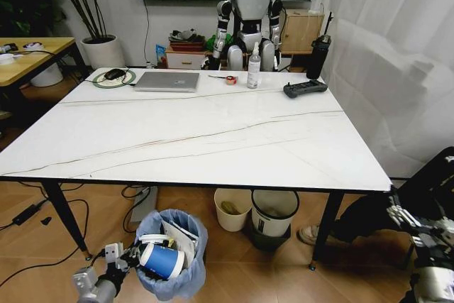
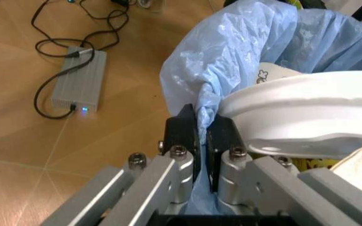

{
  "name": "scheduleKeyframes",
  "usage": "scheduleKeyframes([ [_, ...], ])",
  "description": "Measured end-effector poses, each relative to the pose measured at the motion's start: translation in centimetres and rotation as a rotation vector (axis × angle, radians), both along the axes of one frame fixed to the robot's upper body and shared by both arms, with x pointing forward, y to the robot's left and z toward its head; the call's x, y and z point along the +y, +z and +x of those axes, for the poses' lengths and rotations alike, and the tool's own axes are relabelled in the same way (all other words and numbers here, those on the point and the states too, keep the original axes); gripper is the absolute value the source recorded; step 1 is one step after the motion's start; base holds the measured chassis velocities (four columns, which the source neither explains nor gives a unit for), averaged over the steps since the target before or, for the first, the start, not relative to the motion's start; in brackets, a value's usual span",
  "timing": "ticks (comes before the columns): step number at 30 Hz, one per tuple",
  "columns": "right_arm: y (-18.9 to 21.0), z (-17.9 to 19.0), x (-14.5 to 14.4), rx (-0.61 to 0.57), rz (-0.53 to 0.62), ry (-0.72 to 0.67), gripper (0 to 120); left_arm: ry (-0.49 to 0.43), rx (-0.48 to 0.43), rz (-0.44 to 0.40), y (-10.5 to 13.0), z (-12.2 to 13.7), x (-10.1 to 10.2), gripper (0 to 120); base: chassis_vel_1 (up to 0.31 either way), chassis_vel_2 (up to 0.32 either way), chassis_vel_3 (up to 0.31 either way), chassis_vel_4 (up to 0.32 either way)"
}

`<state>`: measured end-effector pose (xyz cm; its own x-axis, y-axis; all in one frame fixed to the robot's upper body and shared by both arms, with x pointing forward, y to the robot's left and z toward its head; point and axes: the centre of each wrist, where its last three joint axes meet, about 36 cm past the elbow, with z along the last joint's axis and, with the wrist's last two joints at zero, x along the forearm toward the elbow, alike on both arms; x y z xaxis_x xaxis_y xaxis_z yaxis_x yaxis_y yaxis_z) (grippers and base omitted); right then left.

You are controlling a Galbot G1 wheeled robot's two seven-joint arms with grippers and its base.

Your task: Pick up the trash bin and place the trash from the table into it.

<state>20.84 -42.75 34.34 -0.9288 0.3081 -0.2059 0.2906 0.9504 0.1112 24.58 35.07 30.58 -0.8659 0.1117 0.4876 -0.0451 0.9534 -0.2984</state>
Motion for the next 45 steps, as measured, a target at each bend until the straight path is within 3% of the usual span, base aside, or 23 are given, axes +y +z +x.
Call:
scheduleKeyframes([
  [6,-0.2,-0.4,-0.1,0.003,-0.003,-0.011,100,-0.002,0.003,-0.002,-0.2,0.3,-0.1,0,0.0,0.0,0.0,0.0],
  [12,-4.1,-6.0,-2.8,0.175,-0.023,-0.133,100,-0.002,0.002,-0.003,0.0,0.4,0.0,0,0.0,0.0,0.0,0.0],
  [45,-4.0,-5.8,-3.2,0.16,-0.038,-0.103,100,-0.016,-0.007,0.0,1.0,-0.2,-0.5,0,0.0,-0.005,-0.004,-0.001],
])
